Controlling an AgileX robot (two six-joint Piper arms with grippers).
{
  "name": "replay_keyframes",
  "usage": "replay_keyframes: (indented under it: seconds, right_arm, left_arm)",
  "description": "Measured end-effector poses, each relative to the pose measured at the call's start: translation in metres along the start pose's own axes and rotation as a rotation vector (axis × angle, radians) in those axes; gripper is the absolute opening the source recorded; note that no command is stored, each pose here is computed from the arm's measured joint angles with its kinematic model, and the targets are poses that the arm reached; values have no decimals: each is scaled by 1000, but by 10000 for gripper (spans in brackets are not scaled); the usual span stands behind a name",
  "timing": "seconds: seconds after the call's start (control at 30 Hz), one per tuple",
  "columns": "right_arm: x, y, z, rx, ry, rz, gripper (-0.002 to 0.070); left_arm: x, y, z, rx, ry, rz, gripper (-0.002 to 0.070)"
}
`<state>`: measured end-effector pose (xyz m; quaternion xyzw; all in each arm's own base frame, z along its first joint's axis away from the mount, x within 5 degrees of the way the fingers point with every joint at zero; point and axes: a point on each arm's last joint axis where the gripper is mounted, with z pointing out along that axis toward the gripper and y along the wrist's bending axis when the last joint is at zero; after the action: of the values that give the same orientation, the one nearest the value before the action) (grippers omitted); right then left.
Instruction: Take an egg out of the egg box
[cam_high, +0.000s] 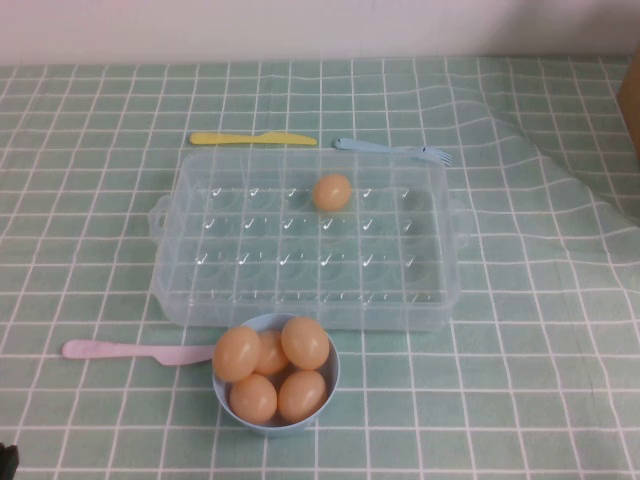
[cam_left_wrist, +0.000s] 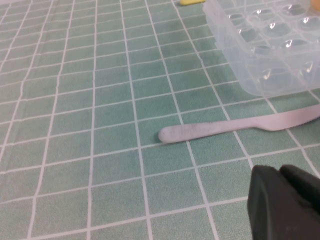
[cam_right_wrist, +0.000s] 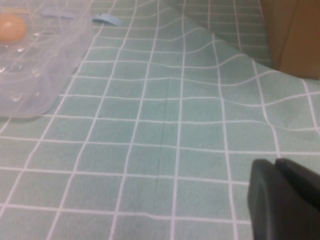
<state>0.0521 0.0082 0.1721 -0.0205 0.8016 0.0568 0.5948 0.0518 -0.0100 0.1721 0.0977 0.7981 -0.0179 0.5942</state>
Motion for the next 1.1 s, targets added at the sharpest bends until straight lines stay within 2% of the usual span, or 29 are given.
replay_keyframes:
  seconds: [1.1]
  right_arm:
    - [-1,1,0,-7,-13,21,-17]
  left_arm:
    - [0,0,0,0,0,0,-3]
